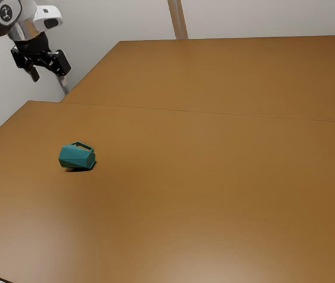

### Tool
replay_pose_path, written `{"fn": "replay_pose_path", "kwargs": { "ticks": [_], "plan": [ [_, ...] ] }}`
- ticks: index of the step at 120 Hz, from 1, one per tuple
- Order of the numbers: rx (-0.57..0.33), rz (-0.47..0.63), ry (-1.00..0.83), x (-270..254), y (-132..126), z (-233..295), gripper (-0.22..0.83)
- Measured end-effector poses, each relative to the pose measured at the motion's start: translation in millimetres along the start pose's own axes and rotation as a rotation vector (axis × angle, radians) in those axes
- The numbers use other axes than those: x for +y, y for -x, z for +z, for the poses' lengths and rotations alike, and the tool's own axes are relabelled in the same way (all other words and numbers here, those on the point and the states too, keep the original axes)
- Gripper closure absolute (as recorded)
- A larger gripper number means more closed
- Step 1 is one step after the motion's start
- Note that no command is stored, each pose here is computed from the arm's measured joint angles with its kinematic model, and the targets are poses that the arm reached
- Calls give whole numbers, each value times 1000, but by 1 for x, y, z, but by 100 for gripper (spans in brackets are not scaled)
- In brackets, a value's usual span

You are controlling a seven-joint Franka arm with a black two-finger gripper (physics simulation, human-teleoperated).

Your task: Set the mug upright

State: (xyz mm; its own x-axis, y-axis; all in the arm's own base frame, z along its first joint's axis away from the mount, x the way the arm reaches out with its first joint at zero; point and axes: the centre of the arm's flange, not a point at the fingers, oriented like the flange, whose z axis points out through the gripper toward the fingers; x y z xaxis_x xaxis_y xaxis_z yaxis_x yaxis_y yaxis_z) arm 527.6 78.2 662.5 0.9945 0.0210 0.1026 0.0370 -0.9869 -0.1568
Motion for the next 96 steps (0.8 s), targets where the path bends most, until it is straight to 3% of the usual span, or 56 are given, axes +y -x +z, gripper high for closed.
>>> {"fn": "replay_pose_path", "kwargs": {
  "ticks": [42, 78, 96],
  "plan": [
    [-45, -29, 4, -23, 2, 30, 0],
    [-173, -329, 238, -145, 4, 142, 0],
    [-220, -407, 373, -177, -2, 208, 0]
  ]
}}
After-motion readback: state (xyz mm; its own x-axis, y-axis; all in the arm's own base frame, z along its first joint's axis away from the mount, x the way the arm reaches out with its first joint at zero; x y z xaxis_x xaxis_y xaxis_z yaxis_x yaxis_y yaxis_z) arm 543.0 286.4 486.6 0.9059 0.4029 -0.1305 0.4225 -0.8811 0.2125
